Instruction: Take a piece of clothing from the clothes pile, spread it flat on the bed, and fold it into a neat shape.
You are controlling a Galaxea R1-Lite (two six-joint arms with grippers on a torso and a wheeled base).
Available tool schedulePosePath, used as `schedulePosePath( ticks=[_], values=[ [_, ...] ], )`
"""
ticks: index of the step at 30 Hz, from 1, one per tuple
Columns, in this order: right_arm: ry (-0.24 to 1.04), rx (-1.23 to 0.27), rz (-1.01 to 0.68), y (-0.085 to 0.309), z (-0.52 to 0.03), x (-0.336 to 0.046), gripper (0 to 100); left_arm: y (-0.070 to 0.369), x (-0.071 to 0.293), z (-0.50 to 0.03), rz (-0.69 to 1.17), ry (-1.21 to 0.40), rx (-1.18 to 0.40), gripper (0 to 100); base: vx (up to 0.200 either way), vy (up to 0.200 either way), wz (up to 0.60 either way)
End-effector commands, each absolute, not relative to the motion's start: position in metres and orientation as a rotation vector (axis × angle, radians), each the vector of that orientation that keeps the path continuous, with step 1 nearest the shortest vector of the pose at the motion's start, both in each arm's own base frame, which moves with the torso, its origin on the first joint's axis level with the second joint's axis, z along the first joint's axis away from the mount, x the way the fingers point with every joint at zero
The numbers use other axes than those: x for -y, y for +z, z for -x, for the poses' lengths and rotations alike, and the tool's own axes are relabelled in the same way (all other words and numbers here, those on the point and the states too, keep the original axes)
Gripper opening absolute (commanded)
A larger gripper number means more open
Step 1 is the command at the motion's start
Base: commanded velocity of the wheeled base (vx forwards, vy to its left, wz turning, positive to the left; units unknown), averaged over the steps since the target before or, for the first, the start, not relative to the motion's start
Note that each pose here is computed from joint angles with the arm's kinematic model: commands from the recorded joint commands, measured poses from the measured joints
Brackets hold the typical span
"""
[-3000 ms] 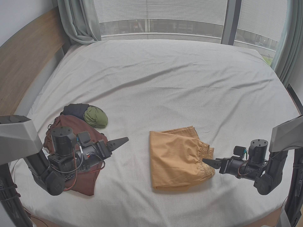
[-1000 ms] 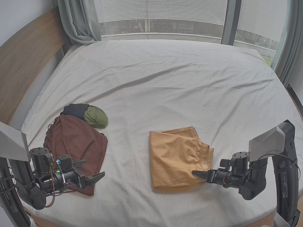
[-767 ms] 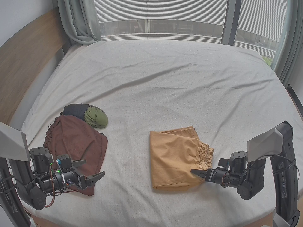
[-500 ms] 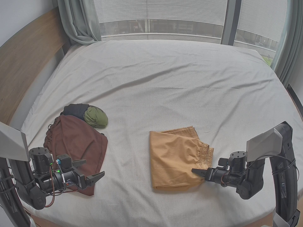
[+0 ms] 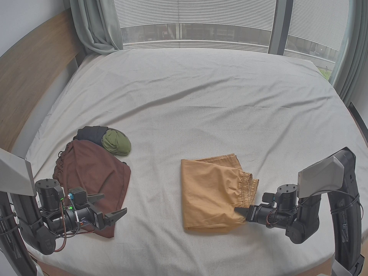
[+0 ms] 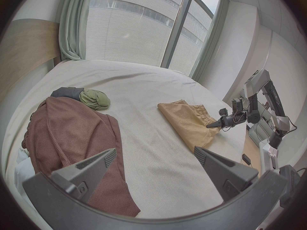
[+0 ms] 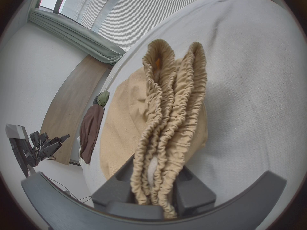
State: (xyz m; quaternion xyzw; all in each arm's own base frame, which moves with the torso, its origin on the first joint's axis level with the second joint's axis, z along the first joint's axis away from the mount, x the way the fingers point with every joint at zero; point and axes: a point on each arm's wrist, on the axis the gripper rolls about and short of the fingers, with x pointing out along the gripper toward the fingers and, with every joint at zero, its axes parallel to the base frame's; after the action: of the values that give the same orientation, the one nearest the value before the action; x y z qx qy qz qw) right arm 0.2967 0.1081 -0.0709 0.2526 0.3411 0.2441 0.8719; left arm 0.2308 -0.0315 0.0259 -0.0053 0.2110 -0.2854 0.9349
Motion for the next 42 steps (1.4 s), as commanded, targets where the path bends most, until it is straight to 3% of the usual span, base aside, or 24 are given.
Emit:
schedulePosePath(
  ticks=[1, 10, 42],
  values=[
    [0.553, -0.668, -0.523, -0.053, -0.296, -0.116, 0, 0.029, 0.03, -0.231, 0.009, -0.579, -0.419, 100, 0.0, 0.0, 0.0],
    [0.61, -0.568, -0.561, -0.012, -0.296, -0.124, 0, 0.03, 0.03, -0.229, 0.01, -0.577, -0.415, 100, 0.0, 0.0, 0.0],
    [0.817, -0.334, -0.595, 0.071, -0.296, -0.149, 0, 0.029, 0.031, -0.225, 0.01, -0.59, -0.432, 100, 0.0, 0.0, 0.0]
  ],
)
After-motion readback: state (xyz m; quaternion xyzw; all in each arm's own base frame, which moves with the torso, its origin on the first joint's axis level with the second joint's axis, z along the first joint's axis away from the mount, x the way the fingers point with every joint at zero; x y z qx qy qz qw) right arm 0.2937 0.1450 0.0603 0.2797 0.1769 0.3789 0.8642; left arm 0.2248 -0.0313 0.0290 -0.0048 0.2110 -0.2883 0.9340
